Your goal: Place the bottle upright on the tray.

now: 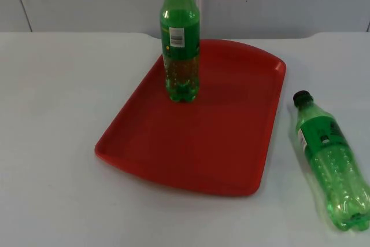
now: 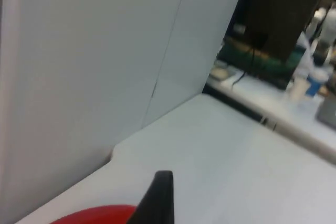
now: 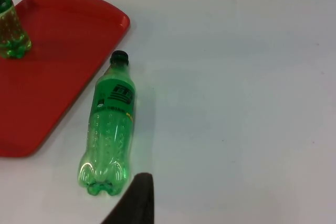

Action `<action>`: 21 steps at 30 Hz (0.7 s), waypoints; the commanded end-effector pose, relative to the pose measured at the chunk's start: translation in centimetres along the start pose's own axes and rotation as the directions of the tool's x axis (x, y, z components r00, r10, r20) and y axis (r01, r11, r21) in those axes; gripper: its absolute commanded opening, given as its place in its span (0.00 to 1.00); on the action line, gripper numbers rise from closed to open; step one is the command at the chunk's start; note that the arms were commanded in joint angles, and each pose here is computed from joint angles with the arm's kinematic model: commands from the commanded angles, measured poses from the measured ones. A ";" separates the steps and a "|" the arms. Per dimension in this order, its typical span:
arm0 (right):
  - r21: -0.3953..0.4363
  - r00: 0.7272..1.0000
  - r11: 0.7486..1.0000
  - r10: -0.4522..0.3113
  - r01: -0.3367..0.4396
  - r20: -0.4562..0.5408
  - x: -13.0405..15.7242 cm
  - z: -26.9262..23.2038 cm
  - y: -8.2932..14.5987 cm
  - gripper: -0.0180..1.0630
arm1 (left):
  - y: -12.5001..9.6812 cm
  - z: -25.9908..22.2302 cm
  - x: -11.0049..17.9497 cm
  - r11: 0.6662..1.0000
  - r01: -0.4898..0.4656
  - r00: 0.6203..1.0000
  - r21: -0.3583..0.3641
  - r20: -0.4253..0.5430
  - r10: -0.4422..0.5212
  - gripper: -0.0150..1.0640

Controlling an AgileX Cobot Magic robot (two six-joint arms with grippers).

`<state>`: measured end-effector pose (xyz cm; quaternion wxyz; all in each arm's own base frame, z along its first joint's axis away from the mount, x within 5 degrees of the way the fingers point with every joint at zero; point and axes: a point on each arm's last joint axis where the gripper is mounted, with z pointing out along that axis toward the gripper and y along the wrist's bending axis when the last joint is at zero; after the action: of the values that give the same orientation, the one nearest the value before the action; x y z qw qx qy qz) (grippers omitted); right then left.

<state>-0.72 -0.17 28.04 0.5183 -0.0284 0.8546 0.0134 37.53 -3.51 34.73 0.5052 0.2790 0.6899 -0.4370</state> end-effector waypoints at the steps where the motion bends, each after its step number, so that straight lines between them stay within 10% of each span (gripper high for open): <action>1: 0.006 1.000 1.000 0.004 -0.004 0.006 0.0 0.0 0.0 0.99 | -0.3 -0.3 -0.7 0.999 0.040 0.998 0.006 0.049 -0.040 0.85; 9: 0.006 1.000 1.000 0.004 -0.004 0.006 0.0 0.0 0.0 0.99 | -1.1 -1.1 -1.2 0.992 0.033 0.998 -0.124 -0.048 -0.039 0.85; 13: 0.006 1.000 1.000 0.004 -0.004 0.006 0.0 0.0 0.0 0.99 | -2.6 -3.4 -4.3 0.925 0.064 0.996 -0.376 0.079 -0.037 0.85; 21: 0.006 1.000 1.000 0.004 -0.004 0.006 0.0 0.0 0.0 0.99 | -5.5 -6.0 -7.6 0.841 0.165 0.959 -0.516 0.282 -0.016 0.85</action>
<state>-0.72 -0.17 28.04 0.5183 -0.0284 0.8546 0.0134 33.38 -0.54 43.61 0.6190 0.0542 0.7291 -0.2870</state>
